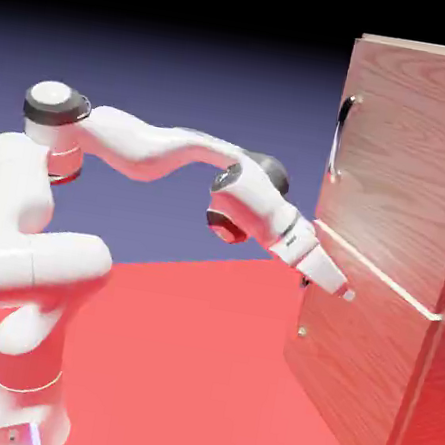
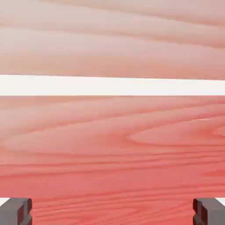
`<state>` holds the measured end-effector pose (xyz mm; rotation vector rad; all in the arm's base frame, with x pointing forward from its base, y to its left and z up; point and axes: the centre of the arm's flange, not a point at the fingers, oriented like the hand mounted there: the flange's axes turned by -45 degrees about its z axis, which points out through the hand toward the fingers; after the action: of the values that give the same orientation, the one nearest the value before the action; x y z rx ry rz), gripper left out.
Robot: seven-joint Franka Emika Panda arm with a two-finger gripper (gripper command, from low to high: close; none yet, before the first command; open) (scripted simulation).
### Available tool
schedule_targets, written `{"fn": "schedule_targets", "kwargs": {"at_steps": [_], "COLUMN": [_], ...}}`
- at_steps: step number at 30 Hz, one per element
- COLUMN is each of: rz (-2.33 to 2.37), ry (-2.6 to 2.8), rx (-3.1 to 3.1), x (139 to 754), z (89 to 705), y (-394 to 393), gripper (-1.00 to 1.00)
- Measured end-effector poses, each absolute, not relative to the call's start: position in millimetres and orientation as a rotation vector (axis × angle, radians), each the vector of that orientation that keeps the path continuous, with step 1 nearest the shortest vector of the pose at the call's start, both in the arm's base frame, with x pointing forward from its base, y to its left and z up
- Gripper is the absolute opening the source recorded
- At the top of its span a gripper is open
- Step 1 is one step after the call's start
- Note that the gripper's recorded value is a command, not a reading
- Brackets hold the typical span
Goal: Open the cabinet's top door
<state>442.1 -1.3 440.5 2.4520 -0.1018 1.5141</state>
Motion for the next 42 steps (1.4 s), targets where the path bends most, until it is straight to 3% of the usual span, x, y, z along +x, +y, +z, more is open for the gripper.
{"fn": "schedule_targets", "kwargs": {"at_steps": [3,8,13,14,26,35,42], "rz": [1.785,2.194,2.194,2.195,2.337,2.327,2.384], "ry": [0.065,-0.058,-0.058,-0.058,0.257,0.247,0.435], "rx": [2.322,2.195,2.194,2.195,2.318,2.313,2.379], "x": [428,385,433,435,353,357,319], "z": [496,556,556,556,557,558,557], "y": [53,63,60,60,15,17,-18], "gripper": [0.0,0.0,0.0,-1.0,-1.0,-1.0,-1.0]}}
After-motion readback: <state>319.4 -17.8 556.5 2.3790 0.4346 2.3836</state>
